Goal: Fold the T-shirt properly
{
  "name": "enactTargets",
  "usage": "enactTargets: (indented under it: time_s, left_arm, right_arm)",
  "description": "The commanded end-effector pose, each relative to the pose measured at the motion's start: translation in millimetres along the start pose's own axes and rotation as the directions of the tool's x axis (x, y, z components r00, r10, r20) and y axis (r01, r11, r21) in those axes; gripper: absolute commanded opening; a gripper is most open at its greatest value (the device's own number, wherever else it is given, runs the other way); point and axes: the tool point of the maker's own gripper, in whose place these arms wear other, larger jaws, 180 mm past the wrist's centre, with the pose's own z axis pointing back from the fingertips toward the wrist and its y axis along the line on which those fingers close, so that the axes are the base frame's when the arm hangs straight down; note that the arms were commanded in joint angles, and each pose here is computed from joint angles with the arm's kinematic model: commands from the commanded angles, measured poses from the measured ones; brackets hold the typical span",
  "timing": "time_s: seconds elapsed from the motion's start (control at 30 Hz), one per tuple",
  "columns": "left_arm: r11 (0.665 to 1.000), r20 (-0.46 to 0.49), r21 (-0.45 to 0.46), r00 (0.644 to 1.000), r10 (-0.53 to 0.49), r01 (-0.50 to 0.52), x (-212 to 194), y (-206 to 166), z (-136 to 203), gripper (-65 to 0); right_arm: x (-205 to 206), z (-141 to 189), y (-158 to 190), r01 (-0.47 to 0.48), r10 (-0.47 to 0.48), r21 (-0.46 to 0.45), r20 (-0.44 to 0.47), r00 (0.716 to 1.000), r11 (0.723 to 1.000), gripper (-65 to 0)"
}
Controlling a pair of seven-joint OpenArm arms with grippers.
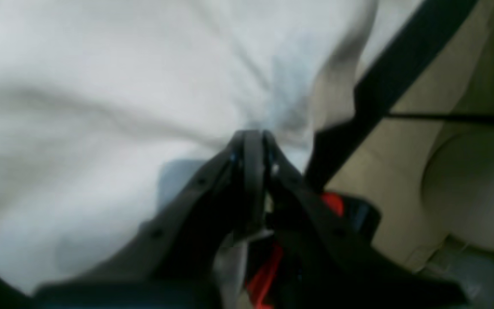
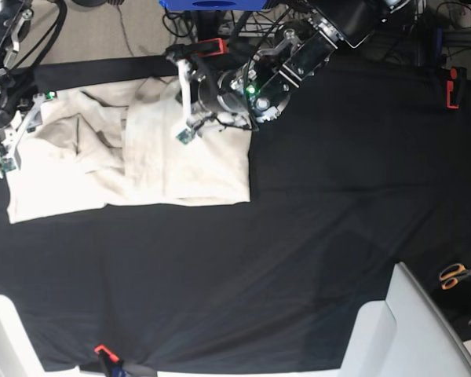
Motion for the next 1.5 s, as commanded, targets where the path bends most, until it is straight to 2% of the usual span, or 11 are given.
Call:
enactTargets:
  time_s: [0.0, 0.13, 0.3, 0.47, 0.57, 0.7, 0.8, 0.9, 1.0, 1.17, 1.47]
  left_arm:
    - [1.000, 0.024, -0.010, 1.000, -0.014, 0.015, 7.9, -1.9, 3.8, -65.0]
    - [1.000, 0.079, 0.006, 0.997, -0.013, 0.013, 23.6, 3.4, 14.9, -65.0]
    - [0.992, 0.250, 0.100, 0.967, 0.046, -0.073, 71.2, 50.0, 55.2, -65.0]
    - [0.952, 0.332, 0.253, 0.940, 0.083, -0.173, 69.6, 123.3, 106.7, -65.0]
    - [0.888, 0.304, 0.366, 0.938, 0.169, -0.279, 17.4, 175.9, 133.9, -65.0]
    - [0.742, 0.202, 0.583, 0.944, 0.262, -0.331, -81.3, 235.7, 183.4, -65.0]
    - [0.631, 0.146, 0.705, 0.937, 0.318, -0.324, -140.4, 256.3, 224.0, -65.0]
    - [0.571, 0.149, 0.746, 0.921, 0.359, -0.343, -170.8, 259.9, 245.5, -65.0]
    - [0.565, 0.173, 0.747, 0.923, 0.344, -0.351, -180.4, 254.7, 247.1, -65.0]
    - [0.573, 0.192, 0.726, 0.912, 0.362, -0.380, -185.9, 242.0, 233.5, -65.0]
    - [0.581, 0.205, 0.705, 0.901, 0.382, -0.407, -185.3, 233.4, 221.3, -65.0]
  right_arm:
    - [7.3, 3.7, -6.4, -0.004, 0.004, -0.019, 0.028, 1.000, 1.000, -32.9]
    - [7.3, 3.7, -6.4, -0.004, 0.004, -0.019, 0.028, 1.000, 1.000, -32.9]
    - [7.8, 4.5, -5.7, -0.006, 0.006, -0.019, 0.027, 1.000, 1.000, -32.9]
    - [28.0, 8.6, 46.0, -0.154, 0.147, 0.078, 0.083, 0.986, 0.985, -32.9]
    - [41.5, 11.9, 82.2, -0.239, 0.220, 0.144, 0.134, 0.966, 0.960, -32.9]
    - [69.9, 15.5, 113.6, -0.221, 0.180, 0.203, 0.204, 0.962, 0.954, -32.3]
    - [100.6, 10.1, 121.1, -0.240, 0.184, 0.216, 0.251, 0.950, 0.946, -32.0]
    - [121.7, 4.3, 127.3, -0.255, 0.190, 0.230, 0.272, 0.943, 0.939, -26.4]
    - [131.7, -2.1, 135.8, -0.274, 0.202, 0.251, 0.277, 0.939, 0.928, -20.0]
    - [132.6, -26.8, 151.6, -0.276, 0.208, 0.319, 0.230, 0.951, 0.907, -19.7]
    - [134.6, -52.2, 170.4, -0.258, 0.179, 0.398, 0.225, 0.958, 0.880, -19.8]
